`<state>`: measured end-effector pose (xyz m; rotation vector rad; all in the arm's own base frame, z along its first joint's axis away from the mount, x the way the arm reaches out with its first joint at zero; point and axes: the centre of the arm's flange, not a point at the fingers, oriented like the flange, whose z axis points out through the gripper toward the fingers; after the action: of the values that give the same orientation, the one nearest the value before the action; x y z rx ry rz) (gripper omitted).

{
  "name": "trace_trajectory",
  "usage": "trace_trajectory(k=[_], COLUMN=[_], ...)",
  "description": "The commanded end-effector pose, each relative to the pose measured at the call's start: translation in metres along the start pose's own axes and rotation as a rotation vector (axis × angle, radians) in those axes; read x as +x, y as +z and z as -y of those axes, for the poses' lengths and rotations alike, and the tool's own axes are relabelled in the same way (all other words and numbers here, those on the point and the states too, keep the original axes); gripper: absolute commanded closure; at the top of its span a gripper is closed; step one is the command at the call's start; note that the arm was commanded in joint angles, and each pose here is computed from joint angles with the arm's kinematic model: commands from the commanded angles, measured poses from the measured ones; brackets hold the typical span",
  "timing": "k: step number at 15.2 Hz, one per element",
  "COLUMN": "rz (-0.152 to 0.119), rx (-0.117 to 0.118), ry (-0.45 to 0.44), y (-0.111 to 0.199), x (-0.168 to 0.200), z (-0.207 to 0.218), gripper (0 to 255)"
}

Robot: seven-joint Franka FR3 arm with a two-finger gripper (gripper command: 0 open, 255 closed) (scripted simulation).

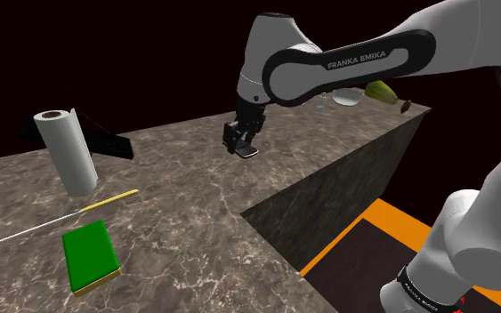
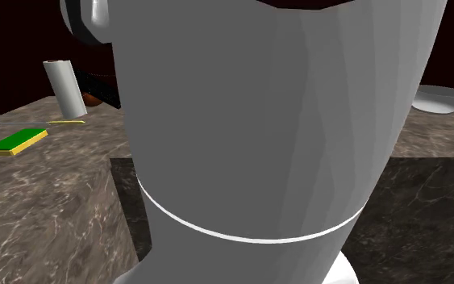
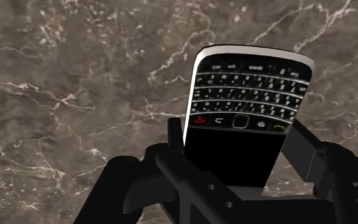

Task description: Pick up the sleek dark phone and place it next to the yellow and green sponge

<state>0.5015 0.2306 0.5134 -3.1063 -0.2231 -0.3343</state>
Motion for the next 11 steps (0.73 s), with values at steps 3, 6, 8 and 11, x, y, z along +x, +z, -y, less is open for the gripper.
trace_trajectory(k=[3,6,8,11], rz=[0.000,0.000,0.000,0.000], rx=[0.000,0.000,0.000,0.000], ry=[0.002,0.002,0.002,0.002], y=[-0.003,-0.005,-0.007,-0.010], x=[-0.011,-0.022,-0.028,-0.039], z=[0.050,0.088,0.113,0.152], gripper=[255,255,255,255])
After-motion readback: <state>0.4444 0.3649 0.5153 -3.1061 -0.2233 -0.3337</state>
